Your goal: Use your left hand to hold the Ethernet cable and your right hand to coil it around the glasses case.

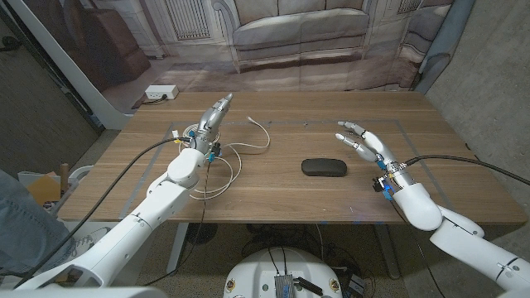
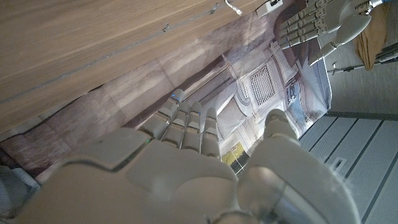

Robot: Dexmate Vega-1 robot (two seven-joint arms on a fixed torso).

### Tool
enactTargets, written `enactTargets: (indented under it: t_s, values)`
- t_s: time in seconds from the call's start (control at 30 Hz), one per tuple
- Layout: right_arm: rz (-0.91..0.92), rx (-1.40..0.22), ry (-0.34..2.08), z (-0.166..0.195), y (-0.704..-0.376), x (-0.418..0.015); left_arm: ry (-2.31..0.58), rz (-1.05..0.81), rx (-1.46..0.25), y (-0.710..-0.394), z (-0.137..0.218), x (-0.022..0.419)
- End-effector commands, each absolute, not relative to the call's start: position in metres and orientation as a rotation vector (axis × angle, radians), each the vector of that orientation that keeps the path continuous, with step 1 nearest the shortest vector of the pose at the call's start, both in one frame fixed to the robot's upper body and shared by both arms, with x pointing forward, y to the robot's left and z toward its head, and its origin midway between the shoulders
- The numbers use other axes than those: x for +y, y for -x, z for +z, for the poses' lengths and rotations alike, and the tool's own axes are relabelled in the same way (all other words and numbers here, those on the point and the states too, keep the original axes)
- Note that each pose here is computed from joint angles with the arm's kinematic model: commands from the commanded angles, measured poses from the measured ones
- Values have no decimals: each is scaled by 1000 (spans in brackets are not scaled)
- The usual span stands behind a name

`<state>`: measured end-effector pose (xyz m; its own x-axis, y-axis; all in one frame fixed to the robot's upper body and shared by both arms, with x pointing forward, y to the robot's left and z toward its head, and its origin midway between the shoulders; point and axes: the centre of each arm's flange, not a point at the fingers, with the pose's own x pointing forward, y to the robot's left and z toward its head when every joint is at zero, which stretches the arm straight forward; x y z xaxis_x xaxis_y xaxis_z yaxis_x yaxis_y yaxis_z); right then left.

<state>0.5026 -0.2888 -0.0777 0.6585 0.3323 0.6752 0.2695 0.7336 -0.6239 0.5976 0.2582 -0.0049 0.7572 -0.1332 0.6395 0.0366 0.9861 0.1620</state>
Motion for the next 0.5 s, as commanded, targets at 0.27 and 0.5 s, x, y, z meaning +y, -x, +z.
enactTargets:
  t_s: [0.27,0.5]
  values:
    - [2,-854,960,-82,-492,-284,-140,-80,-703,-586,-13,263]
    - [-19,-842,1006,-85,-489,-283,-139,-87,-709,-586,-12,261]
